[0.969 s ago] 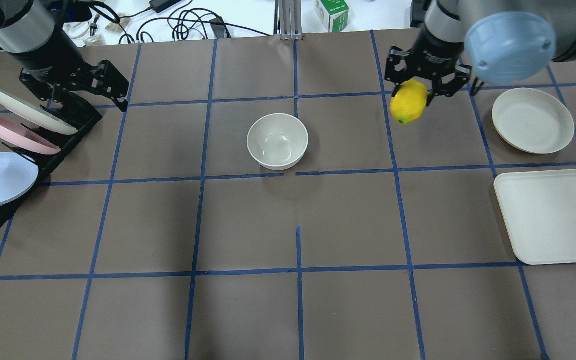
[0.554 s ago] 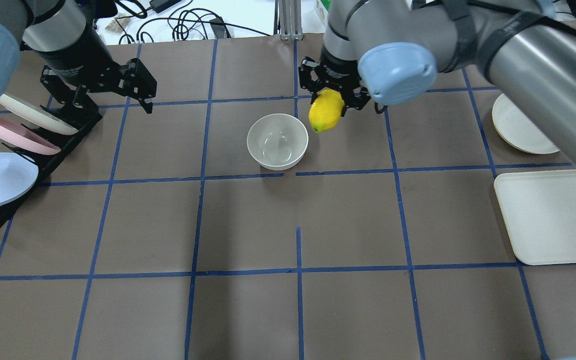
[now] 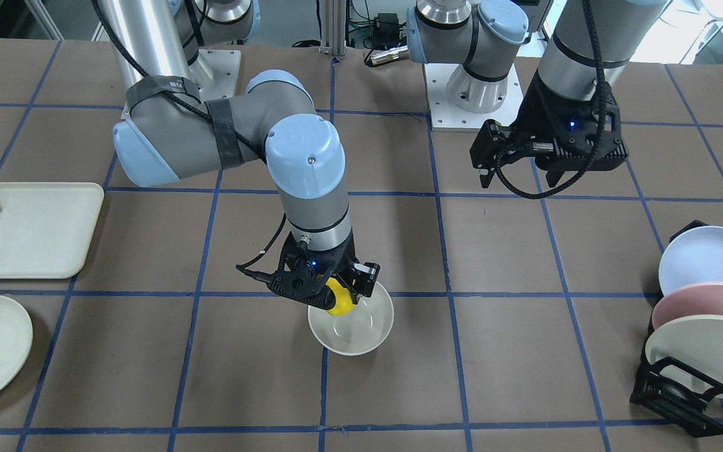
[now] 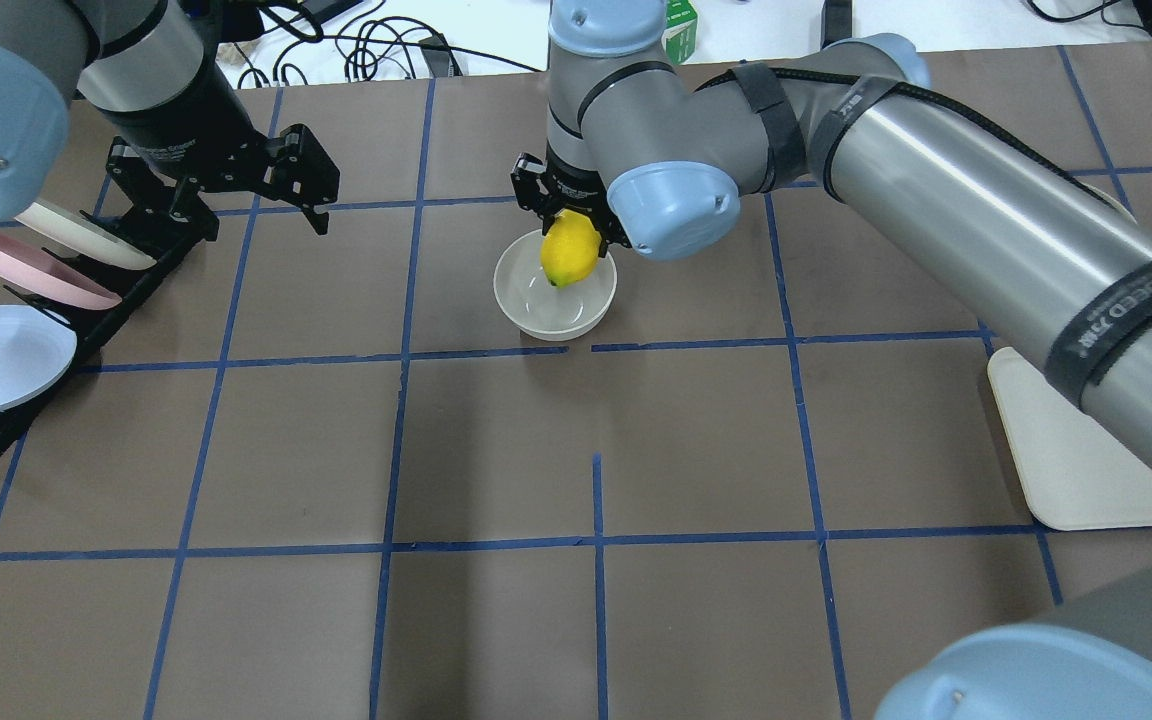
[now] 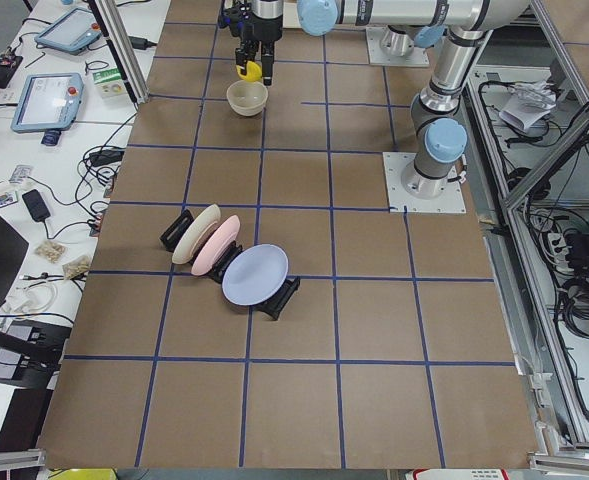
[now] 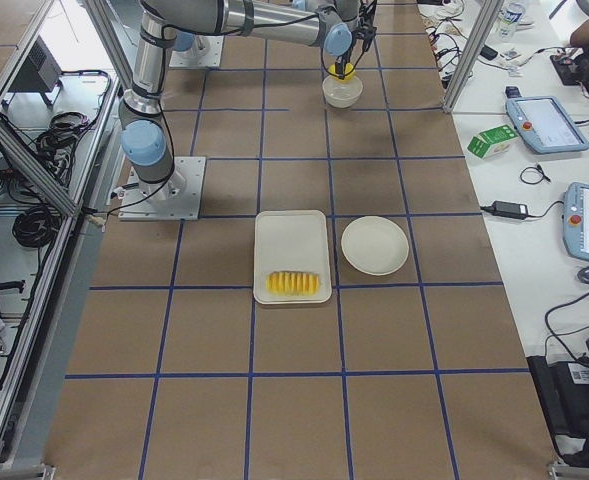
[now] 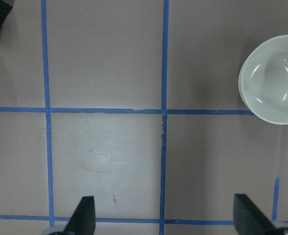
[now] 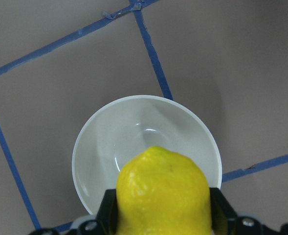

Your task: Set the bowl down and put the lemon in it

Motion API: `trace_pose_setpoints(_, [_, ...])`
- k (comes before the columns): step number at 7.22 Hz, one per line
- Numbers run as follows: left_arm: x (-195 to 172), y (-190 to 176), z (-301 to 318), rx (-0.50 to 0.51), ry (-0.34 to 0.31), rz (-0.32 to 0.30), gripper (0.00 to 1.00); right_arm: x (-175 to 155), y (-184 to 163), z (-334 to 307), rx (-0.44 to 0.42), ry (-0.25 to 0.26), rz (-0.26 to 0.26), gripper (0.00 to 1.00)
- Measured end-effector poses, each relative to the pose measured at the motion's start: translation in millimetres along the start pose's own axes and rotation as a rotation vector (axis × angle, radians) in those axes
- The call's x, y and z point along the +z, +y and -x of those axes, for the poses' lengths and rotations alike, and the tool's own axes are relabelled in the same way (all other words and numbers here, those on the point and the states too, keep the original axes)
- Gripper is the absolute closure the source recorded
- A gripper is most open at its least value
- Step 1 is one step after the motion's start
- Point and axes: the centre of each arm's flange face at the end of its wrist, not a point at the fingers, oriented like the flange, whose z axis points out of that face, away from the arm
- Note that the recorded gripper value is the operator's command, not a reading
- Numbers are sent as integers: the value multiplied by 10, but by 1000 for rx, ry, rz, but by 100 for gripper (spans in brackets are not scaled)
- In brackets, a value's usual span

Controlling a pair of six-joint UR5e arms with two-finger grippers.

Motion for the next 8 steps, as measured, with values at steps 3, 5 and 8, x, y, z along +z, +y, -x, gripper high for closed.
trace_pose_setpoints(3, [-61, 19, -13, 13, 8, -39, 0, 423, -89, 50, -54, -7, -8, 3])
trace_pose_setpoints(5, [-83, 50, -11, 13, 4, -34, 0, 558, -117, 40, -84, 1, -12, 0])
trace_pose_setpoints(8, [-73, 61, 10, 7, 7, 7, 0, 342, -133, -8, -103, -6, -21, 0])
